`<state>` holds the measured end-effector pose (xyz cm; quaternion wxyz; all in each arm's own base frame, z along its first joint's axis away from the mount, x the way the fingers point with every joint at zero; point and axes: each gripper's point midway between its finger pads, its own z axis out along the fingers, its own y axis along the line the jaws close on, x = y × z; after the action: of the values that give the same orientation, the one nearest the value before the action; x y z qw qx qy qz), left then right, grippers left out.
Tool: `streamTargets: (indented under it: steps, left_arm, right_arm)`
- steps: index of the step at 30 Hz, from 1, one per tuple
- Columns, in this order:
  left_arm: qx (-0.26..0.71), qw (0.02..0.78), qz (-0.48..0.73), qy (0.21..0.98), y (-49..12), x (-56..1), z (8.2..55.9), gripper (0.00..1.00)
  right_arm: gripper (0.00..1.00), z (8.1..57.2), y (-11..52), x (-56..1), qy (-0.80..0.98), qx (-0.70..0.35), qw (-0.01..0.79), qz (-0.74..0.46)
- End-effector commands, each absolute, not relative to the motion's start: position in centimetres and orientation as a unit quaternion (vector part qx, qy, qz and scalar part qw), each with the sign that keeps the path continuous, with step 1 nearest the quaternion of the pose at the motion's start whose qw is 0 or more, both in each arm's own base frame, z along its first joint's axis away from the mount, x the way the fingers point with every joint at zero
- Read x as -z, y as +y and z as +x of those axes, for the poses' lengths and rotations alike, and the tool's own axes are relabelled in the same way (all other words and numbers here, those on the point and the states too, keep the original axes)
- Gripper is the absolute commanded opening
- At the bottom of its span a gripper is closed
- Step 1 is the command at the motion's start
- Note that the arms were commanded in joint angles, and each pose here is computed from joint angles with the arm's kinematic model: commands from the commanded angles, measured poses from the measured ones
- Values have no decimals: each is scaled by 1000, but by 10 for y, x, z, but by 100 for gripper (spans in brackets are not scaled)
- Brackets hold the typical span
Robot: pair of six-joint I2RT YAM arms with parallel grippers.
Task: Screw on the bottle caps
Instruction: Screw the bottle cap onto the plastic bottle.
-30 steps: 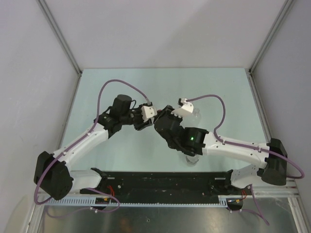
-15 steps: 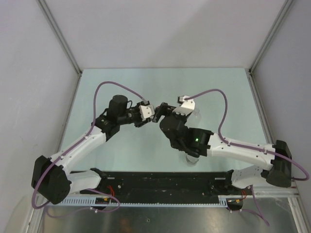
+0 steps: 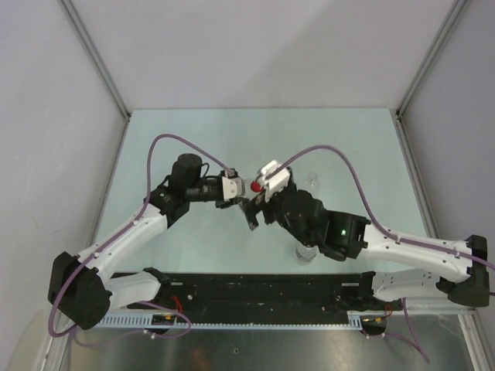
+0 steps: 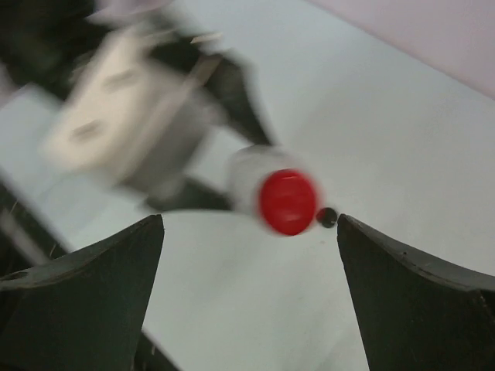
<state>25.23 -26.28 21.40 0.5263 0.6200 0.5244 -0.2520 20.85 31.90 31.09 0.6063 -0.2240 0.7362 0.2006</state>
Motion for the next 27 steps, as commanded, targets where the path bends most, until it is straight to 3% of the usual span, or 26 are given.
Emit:
streamTargets:
  steps: [1, 5, 15, 27]
  left_arm:
    - [266, 514, 644, 500, -266, -212, 237, 50]
    - [278, 492, 674, 476, -261, -203, 218, 50]
    - [299, 462, 699, 457, -255, -184, 194, 50]
    - [308, 456, 707, 444, -256, -185, 183, 50]
  right_arm:
    - [99, 140, 336, -283, 670, -227, 531, -467]
    - [99, 121, 318, -266, 647, -215, 487, -545]
    - [95, 139, 292, -284, 617, -143, 530, -564]
    - [78, 138, 313, -294, 550, -146, 551, -610]
